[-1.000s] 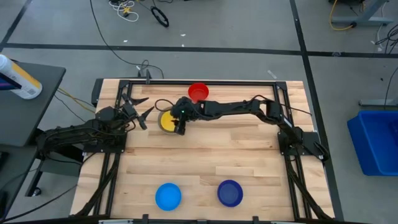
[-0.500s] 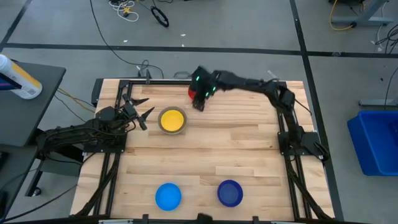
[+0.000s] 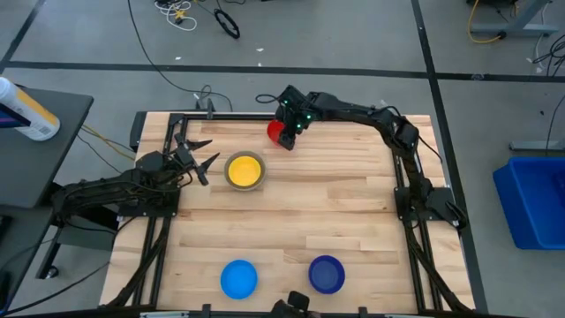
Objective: Nest bowls inside each other
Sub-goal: Stack the red bowl on the yellow bowl
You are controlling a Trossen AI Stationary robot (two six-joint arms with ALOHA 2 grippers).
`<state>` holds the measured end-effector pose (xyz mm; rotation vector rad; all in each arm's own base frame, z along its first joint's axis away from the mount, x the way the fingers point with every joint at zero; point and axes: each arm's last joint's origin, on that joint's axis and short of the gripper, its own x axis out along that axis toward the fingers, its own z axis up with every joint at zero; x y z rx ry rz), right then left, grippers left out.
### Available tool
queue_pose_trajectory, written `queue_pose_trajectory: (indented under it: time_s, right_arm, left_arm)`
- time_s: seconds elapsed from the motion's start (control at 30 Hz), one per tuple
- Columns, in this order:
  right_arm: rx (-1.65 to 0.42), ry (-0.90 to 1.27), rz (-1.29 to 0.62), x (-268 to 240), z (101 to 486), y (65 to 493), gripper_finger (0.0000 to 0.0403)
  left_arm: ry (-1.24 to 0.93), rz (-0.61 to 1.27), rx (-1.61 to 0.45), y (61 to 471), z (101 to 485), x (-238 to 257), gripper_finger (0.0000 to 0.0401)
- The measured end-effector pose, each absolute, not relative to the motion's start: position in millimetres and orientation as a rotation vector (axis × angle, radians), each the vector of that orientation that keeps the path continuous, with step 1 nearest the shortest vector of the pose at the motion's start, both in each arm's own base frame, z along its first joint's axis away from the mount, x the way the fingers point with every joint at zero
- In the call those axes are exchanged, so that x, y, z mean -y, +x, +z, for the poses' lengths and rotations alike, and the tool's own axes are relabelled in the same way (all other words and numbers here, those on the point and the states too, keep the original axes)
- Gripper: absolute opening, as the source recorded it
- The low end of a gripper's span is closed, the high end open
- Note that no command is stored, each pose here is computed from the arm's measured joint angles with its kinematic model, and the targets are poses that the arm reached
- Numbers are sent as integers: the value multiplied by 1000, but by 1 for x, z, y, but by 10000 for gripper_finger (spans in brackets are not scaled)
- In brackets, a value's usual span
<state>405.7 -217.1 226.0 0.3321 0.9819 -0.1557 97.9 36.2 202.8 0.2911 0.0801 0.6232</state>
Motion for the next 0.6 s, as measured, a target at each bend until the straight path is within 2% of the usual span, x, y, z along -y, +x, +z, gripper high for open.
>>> queue_pose_trajectory:
  time_s: [0.27, 0.6]
  right_arm:
    - [-1042, 355, -179, 219, 195, 414, 221]
    - [-1090, 309, -231, 220, 176, 420, 216]
  left_arm:
    - [289, 612, -77, 98, 203, -36, 232]
    - [290, 611, -82, 98, 202, -36, 232]
